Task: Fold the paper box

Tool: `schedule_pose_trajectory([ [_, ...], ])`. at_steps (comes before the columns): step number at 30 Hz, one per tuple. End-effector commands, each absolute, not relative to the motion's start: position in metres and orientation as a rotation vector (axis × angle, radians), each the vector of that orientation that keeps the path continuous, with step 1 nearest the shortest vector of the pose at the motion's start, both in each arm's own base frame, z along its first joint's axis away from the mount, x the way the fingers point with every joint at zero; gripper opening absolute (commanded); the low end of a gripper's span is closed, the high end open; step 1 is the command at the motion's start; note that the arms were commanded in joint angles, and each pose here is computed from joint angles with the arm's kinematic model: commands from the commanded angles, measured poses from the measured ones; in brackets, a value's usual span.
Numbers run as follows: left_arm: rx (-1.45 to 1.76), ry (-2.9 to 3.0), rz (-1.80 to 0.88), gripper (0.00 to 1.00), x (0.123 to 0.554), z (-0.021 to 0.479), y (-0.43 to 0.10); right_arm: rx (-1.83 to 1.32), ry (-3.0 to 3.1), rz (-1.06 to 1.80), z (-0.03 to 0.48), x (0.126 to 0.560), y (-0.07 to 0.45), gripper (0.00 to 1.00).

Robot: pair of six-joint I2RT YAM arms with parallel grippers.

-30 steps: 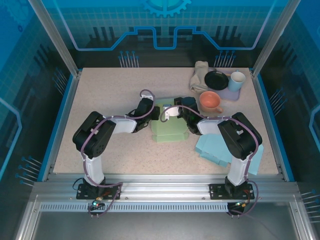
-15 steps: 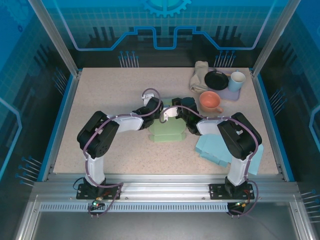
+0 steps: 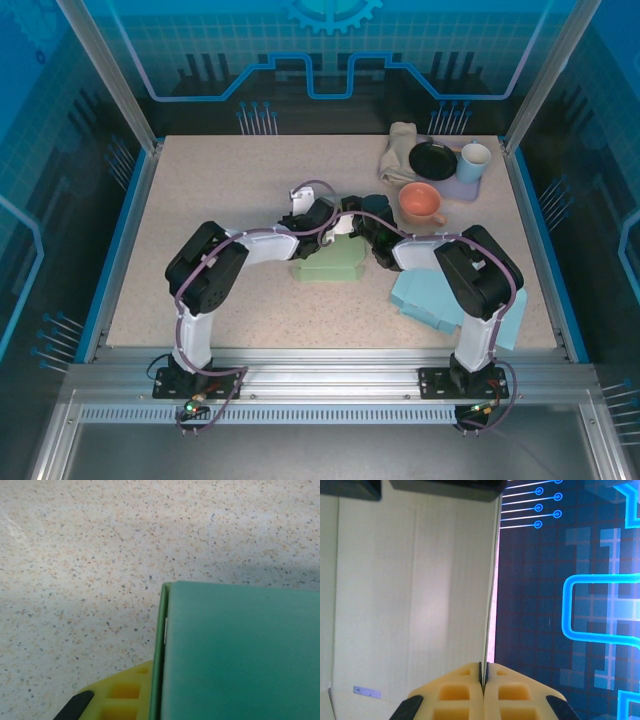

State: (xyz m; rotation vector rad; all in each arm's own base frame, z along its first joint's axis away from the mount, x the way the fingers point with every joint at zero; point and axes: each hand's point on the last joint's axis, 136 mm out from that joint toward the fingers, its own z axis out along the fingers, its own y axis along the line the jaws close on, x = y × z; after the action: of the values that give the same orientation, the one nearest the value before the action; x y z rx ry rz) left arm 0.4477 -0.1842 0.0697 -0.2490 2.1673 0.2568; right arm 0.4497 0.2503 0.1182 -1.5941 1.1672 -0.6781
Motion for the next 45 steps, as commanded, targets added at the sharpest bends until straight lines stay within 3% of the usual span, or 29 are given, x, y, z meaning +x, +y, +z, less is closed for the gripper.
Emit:
schedule_pose_trajectory([
  [1,-0.306,2.101,0.666,0.11,0.439,0.066,-0.113,-1.566,1.277,-0.722,0.111,0.455,0.224,0.00],
  [21,-0.180,2.229,0.196,0.25,0.449,0.054,-0.156,-1.581,1.310,-0.697,0.100,0.455,0.221,0.00],
  [28,-0.160,2.236,0.077,0.41,0.442,0.060,-0.167,-1.587,1.317,-0.694,0.097,0.456,0.220,0.00],
  [37,-0.123,2.233,-0.031,0.53,0.435,0.068,-0.177,-1.589,1.323,-0.688,0.096,0.455,0.220,0.00],
  [45,-0.066,2.229,-0.136,0.56,0.431,0.075,-0.193,-1.594,1.328,-0.684,0.095,0.455,0.220,0.00],
])
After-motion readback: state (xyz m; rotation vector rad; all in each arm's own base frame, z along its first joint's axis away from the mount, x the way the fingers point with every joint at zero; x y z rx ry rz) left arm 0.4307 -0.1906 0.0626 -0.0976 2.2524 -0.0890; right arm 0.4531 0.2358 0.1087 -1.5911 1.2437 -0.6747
